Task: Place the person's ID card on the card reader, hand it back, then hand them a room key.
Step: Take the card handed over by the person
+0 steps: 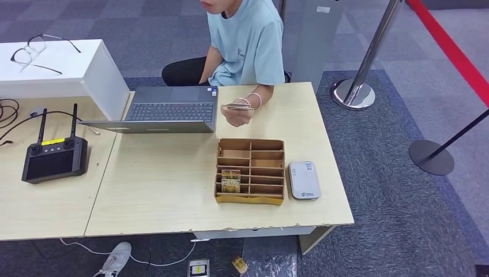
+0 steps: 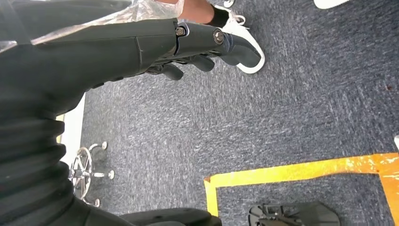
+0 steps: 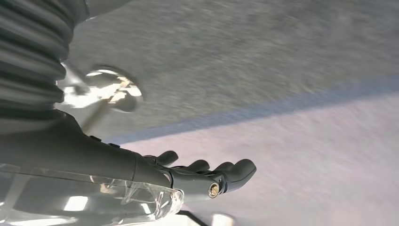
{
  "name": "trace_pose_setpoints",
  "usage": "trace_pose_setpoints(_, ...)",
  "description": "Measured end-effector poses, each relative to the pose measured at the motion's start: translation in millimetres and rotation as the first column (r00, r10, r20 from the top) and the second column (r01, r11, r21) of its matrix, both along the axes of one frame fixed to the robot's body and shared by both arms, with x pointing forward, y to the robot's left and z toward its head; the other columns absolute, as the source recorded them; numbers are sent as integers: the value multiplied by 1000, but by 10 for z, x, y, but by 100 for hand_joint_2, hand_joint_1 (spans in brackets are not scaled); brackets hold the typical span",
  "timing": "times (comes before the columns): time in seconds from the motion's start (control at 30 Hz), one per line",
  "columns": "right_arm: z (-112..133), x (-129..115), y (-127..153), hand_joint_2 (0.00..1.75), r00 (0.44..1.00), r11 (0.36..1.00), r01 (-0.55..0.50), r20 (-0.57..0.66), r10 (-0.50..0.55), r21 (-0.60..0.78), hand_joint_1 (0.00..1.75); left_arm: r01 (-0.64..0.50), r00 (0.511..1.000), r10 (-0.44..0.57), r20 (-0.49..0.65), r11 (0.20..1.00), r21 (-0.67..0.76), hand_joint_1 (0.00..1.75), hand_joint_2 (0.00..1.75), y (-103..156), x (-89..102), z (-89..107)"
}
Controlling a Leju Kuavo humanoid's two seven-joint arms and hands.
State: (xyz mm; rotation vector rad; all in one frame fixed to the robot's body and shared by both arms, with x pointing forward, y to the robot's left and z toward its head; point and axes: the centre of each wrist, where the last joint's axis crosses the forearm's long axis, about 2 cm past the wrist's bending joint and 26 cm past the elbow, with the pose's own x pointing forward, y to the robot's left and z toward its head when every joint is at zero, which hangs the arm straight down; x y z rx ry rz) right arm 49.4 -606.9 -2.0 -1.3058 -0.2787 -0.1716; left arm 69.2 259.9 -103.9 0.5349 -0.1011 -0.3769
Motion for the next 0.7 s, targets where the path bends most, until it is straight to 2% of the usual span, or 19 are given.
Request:
trace_pose_setpoints(0.2,238,-463,-356,175,978,973,-97,160,132,-210,0,-11,1000,11,-1,1000,-12,0,175,-55,-13,2)
trace_pose_setpoints(0.3,404,-451,-543,175,972,957,-114,171,163,-266,0,-15,1000,15,12,1000,-17,0,175,-75,-10,4)
trace_pose_setpoints(0.33,334,-415,-477,175,970,961,-156,146,193,-230,0,-16,1000,17,20,1000,-22,0,175,-95,2,8)
trace_pose_setpoints(0.37,165,-332,-284,175,964,964,-216,120,236,-158,0,-18,999,18,28,999,-29,0,175,-129,13,13)
trace_pose_setpoints(0.43,-211,52,419,175,923,926,-377,80,376,-4,0,-21,999,22,34,999,-47,0,175,-209,14,21)
trace_pose_setpoints(0.47,-266,314,799,175,870,871,-491,50,491,-2,0,-21,999,23,35,998,-56,0,175,-255,10,25)
trace_pose_setpoints(0.5,-213,567,1116,175,787,786,-615,6,617,-71,0,-21,999,23,35,998,-63,0,175,-286,7,28)
trace_pose_setpoints(0.53,-85,787,1357,175,685,666,-722,-56,727,-189,0,-21,999,23,35,997,-68,0,175,-311,3,31)
trace_pose_setpoints(0.57,98,973,1509,175,592,531,-782,-125,796,-326,0,-23,999,25,32,997,-67,0,175,-308,-7,29)
trace_pose_setpoints(0.6,307,1125,1622,175,532,409,-793,-187,826,-451,0,-26,999,28,26,998,-62,0,175,-288,-28,23)
trace_pose_setpoints(0.63,519,1231,1718,175,508,319,-770,-228,831,-553,0,-29,999,31,19,998,-56,0,175,-266,-54,16)
trace_pose_setpoints(0.67,721,1296,1808,175,511,271,-726,-232,828,-632,0,-33,999,34,11,998,-51,0,175,-246,-77,10)
trace_pose_setpoints(0.7,919,1327,1884,175,531,268,-667,-190,826,-695,0,-35,999,35,5,998,-49,0,175,-236,-91,7)
